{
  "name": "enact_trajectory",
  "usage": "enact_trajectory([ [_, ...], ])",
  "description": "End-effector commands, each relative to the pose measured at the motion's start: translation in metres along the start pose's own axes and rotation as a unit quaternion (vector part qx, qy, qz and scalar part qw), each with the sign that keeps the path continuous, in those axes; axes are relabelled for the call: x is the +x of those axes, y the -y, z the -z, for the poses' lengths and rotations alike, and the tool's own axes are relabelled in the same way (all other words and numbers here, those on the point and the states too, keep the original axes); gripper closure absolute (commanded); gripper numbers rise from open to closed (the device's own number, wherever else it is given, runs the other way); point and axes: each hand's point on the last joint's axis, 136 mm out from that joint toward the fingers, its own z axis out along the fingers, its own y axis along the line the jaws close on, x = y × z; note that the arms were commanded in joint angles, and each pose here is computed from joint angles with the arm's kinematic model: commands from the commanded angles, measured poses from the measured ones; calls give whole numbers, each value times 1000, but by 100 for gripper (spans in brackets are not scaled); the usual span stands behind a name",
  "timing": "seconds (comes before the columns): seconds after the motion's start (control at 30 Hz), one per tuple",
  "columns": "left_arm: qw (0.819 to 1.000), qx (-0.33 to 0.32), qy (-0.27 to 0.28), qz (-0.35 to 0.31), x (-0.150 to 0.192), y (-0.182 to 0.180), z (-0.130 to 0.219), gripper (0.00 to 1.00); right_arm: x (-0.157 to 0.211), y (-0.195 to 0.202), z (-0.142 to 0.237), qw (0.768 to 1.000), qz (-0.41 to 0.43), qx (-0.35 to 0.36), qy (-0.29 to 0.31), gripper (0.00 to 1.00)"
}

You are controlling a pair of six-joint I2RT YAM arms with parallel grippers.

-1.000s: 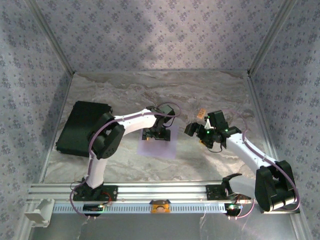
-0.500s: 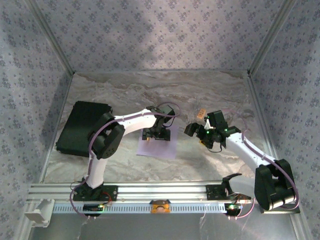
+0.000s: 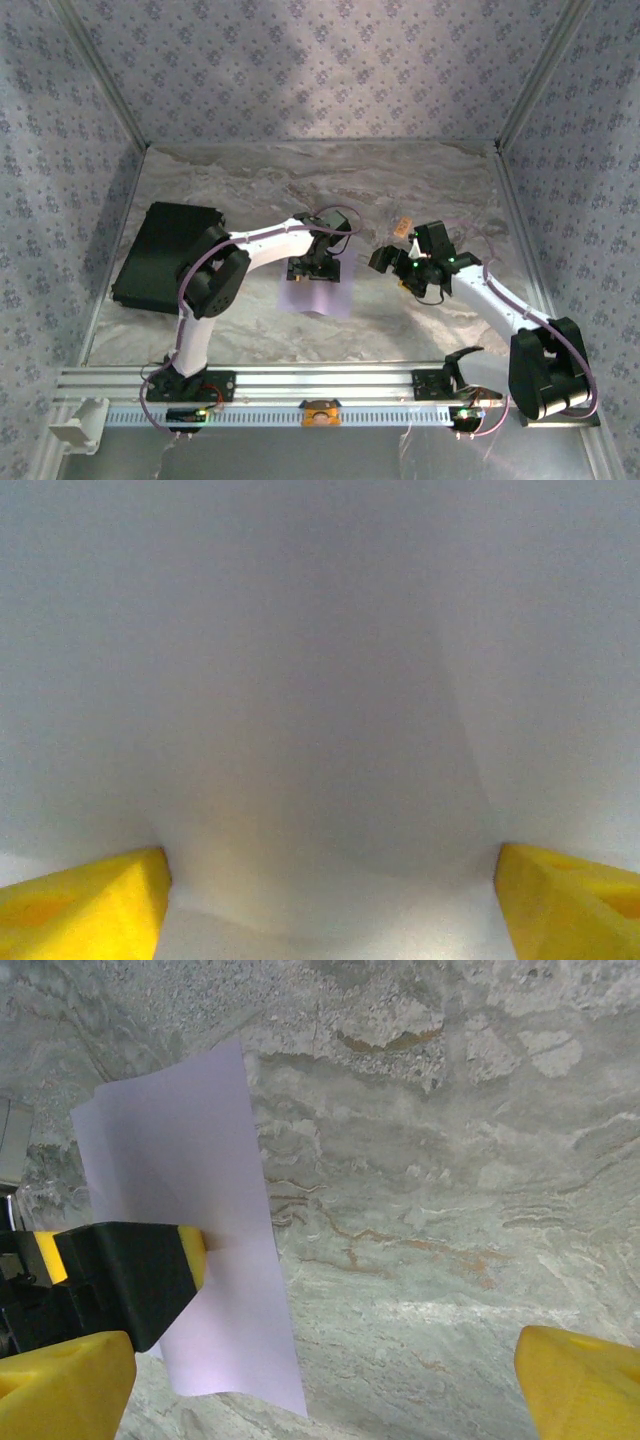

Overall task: Fold a paper plane with a square sheet of paper (pick it up from the middle)
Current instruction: First fold the square sheet of paper in half at the center of the table.

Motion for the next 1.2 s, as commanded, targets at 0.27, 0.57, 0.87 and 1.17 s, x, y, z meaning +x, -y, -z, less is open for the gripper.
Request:
enact_trajectory([
  [0.27, 999, 26, 21, -29, -2, 9, 5, 43, -16, 4, 22, 997, -23, 28, 61, 1],
  [0.57, 995, 81, 54, -27, -11, 24, 32, 59, -21, 18, 33, 994, -51, 48, 90, 1],
  [0.87, 968, 242, 67, 10, -24, 56, 74, 61, -28, 28, 47, 989, -76, 45, 117, 1],
  [1.17, 913, 401, 64, 40, -33, 83, 101, 58, -35, 3, 60, 989, -33, -56, 136, 1],
])
